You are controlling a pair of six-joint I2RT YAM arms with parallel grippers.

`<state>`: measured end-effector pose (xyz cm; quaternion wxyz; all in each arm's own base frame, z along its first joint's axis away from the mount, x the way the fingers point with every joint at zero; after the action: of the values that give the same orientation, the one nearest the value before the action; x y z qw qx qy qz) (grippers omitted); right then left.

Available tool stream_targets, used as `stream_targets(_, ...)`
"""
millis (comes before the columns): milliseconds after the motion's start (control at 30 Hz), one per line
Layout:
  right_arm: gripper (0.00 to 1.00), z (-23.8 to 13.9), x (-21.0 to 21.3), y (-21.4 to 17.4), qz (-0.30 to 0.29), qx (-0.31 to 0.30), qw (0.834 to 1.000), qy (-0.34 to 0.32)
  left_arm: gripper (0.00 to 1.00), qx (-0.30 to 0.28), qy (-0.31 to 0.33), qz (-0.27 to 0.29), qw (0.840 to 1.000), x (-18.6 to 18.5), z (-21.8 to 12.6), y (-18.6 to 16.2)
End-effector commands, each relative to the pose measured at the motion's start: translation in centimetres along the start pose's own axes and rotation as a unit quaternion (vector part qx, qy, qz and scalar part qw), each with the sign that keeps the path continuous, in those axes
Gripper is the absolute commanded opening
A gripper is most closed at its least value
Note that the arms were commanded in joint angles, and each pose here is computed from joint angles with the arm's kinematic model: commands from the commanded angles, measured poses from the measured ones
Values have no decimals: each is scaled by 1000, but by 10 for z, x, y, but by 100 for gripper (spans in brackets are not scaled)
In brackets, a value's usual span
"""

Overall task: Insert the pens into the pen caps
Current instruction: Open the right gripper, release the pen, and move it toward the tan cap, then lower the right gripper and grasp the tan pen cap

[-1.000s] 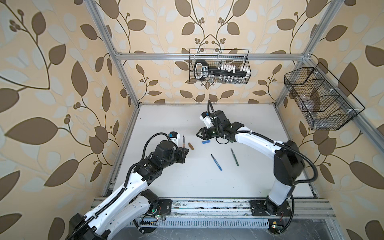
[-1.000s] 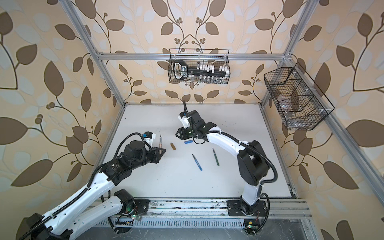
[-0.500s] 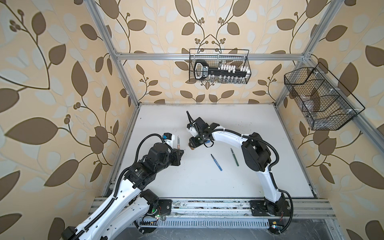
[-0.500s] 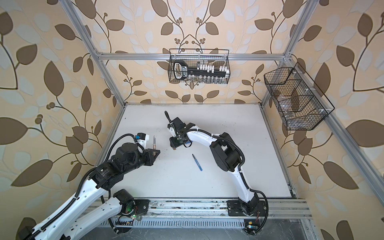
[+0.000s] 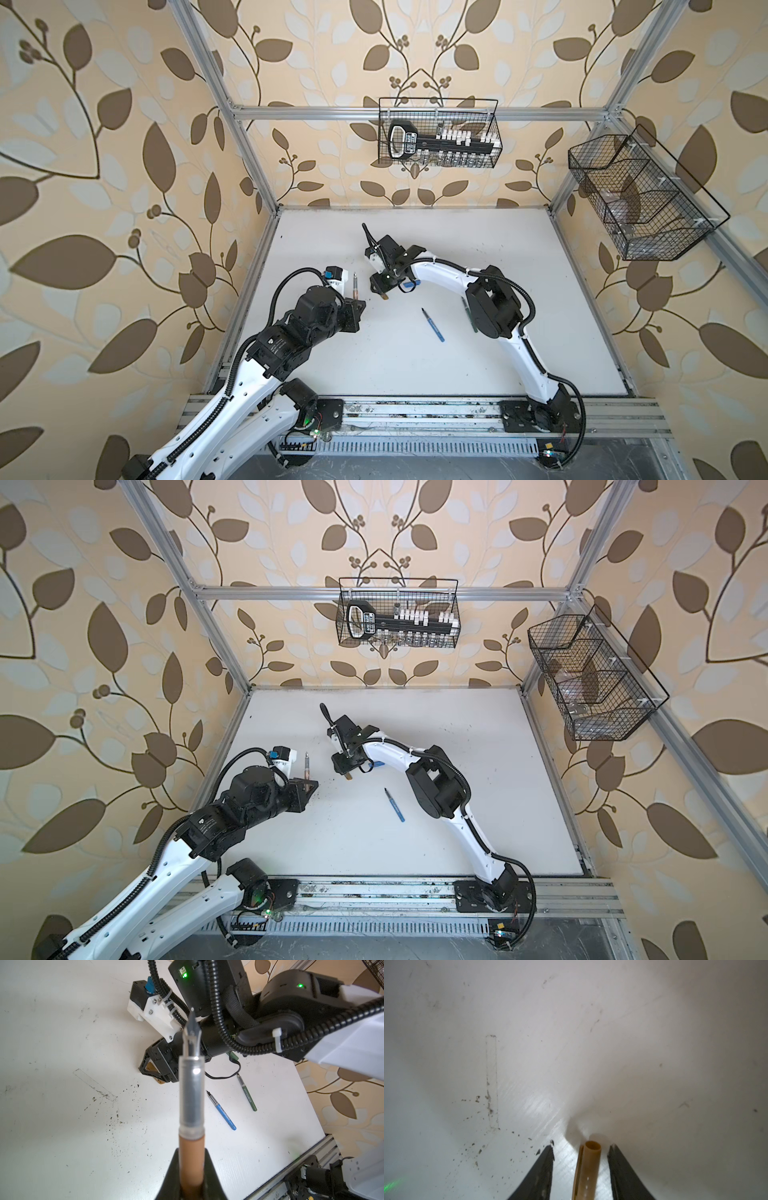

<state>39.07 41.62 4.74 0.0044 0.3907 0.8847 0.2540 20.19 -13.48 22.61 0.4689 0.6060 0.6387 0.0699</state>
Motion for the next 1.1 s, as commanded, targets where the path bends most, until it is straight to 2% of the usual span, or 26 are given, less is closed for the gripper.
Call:
stream_targets(0, 46, 17, 22, -15, -31, 34, 998, 39, 7, -31, -3, 15, 999, -7, -12, 15)
stream_targets(133, 45, 20, 38, -25, -52, 51, 995, 62, 7, -32, 0, 17, 999, -6, -12, 16)
stream_targets(267, 41, 14, 37, -48, -51, 89, 993, 55, 7, -33, 1, 18, 999, -6, -11, 16)
stream_targets(567, 39, -35, 30, -91, -26, 103, 994, 31, 7, -30, 3, 19, 999, -5, -8, 15)
stream_targets(767, 39, -75, 47, -72, -37, 51, 998, 31, 7, -30, 7, 19, 999, -3, -9, 14)
stream_targets(833, 39, -85, 43, -61, -50, 31, 998, 5, 7, -32, 7, 18, 999, -3, -11, 14)
stream_targets(1067, 37, -70, 15, -44, -101, 44, 990, -88, 7, -45, 16, 4, 999, 4, -15, 13)
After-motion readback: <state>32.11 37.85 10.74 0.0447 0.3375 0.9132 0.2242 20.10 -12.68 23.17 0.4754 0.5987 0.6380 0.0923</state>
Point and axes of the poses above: each gripper's point midway between its finger pads, its own z axis out along the fingers, its own x axis along the line the jaws close on, y = z × x, the point moved 2 cm from there along -z, back along the fingers, and after that the axes turned 4 degrees about -z, right-handed, at the moved point
